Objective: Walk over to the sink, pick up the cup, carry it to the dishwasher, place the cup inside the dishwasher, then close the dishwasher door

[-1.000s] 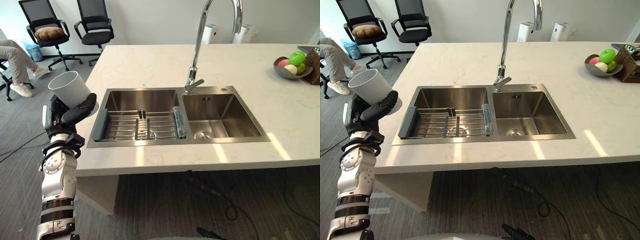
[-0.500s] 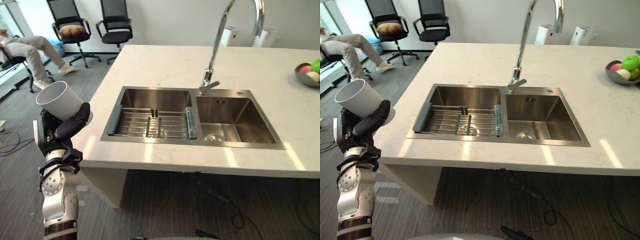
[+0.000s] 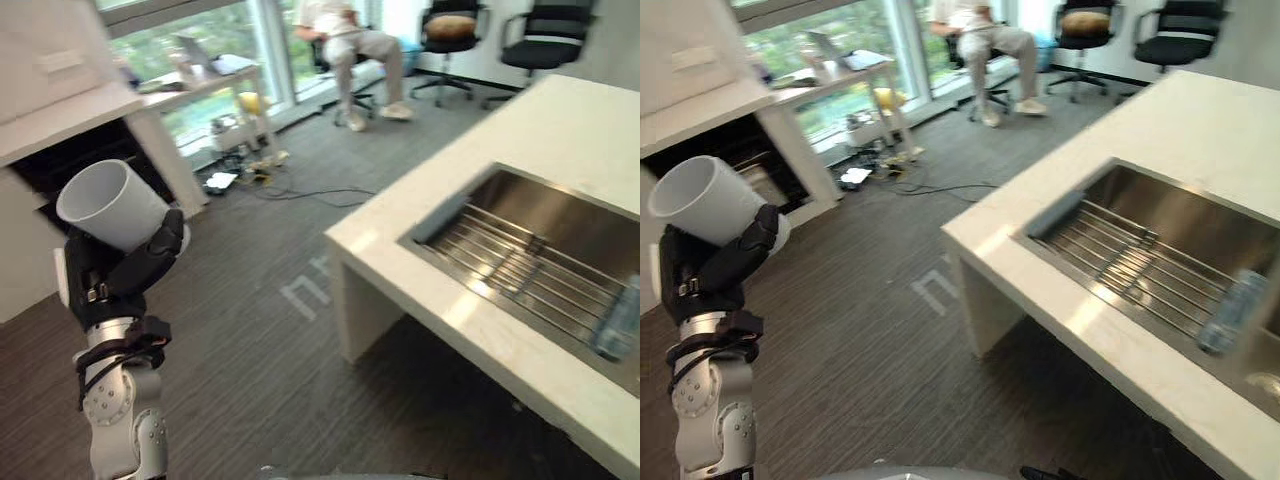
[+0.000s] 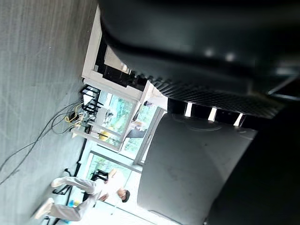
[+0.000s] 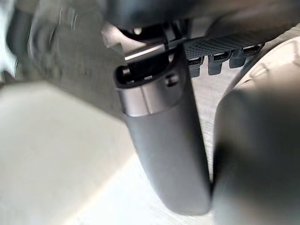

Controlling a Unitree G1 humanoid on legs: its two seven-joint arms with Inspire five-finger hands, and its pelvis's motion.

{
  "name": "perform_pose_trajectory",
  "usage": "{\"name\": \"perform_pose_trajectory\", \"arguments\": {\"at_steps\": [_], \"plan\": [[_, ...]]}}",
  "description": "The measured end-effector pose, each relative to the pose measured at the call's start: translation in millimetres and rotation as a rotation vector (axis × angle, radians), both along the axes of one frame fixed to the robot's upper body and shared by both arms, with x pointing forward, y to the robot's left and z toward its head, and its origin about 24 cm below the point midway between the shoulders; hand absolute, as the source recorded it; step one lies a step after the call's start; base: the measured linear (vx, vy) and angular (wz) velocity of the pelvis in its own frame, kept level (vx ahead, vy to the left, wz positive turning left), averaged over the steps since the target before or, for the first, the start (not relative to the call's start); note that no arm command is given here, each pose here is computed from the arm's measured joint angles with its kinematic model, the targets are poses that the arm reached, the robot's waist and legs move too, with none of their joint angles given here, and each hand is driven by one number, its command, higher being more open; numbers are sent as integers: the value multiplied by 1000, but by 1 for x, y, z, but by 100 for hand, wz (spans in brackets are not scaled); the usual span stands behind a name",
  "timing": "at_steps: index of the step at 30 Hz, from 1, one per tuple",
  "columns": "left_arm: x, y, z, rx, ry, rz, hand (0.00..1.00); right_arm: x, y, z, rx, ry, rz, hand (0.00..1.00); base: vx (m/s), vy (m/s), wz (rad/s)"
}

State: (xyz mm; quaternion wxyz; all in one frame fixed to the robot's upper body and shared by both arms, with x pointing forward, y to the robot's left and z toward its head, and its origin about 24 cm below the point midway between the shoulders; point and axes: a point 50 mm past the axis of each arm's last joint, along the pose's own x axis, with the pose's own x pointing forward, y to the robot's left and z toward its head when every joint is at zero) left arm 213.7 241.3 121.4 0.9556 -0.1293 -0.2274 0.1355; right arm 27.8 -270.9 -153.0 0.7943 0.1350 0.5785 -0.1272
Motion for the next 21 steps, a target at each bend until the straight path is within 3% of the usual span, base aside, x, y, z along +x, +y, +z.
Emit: {"name": "perform_pose_trajectory", "arguments": {"at_steps": [2, 8, 11, 13, 15, 19, 21], "plan": [[4, -1, 10, 1, -68, -10, 0, 12, 16, -3, 29, -38, 9, 100, -208, 190, 171], [-11, -8, -17, 4, 53, -73, 0, 34, 10, 0, -21, -66, 42, 100, -74, 344, 99], [5, -22, -8, 4, -3, -205, 0, 37, 8, 5, -24, -162, -104, 100, 97, 327, 271], [22, -37, -11, -19, -18, -325, 0, 43, 21, 3, 22, -196, -160, 100, 213, -14, 308], [21, -40, -16, -27, 1, -340, 0, 48, 33, 1, 50, -209, -158, 100, 248, -51, 190], [20, -42, -18, -19, 7, -348, 0, 71, 45, 4, 81, -244, -129, 100, 263, -92, 50], [23, -60, -17, 14, 8, -449, 0, 71, 57, 2, 117, -238, -151, 100, 364, -171, 27]]}}
